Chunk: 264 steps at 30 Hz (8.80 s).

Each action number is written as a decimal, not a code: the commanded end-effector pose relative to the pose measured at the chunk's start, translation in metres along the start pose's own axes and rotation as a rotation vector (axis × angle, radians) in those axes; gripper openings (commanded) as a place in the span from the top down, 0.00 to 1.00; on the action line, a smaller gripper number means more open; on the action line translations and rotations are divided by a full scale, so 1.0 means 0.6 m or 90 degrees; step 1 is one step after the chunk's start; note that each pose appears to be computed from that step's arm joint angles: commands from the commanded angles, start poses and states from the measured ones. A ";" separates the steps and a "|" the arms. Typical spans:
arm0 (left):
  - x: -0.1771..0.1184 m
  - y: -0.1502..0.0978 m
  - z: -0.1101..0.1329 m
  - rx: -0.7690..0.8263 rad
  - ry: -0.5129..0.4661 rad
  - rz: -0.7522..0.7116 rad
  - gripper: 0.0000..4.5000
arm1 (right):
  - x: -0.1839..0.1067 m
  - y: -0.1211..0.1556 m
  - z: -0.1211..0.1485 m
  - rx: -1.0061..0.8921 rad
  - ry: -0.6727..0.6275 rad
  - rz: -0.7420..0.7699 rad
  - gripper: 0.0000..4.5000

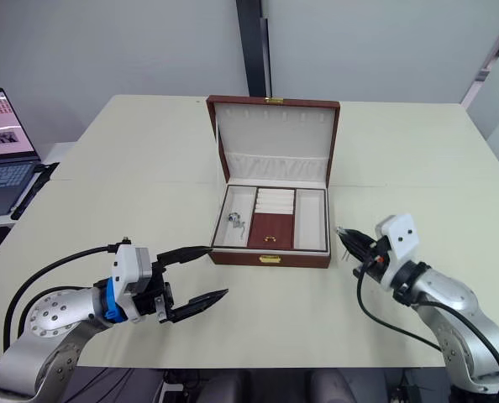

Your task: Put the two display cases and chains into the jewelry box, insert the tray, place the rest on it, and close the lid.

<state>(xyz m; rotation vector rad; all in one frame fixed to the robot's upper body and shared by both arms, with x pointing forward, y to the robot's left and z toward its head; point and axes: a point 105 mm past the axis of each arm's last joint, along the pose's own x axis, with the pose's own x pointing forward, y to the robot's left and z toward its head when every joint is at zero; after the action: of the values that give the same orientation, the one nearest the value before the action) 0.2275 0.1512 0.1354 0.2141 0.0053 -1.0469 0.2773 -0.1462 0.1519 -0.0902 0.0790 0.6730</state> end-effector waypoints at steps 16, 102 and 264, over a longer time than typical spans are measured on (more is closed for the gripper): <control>-0.021 -0.003 0.045 -0.014 -0.035 0.148 0.00 | 0.098 0.028 0.071 -0.008 -0.039 0.075 0.95; -0.258 0.195 -0.009 -0.054 0.147 0.354 0.00 | -0.146 -0.213 -0.064 -0.047 0.167 0.020 0.00; -0.084 -0.050 0.103 0.039 -0.159 0.375 1.00 | 0.104 -0.039 0.142 -0.086 -0.069 0.440 0.99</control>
<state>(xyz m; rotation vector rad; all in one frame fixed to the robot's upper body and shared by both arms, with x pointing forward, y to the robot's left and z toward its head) 0.1739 0.1676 0.1901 0.1110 -0.2699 -0.4810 0.3446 -0.1114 0.2189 -0.1165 0.0039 1.3914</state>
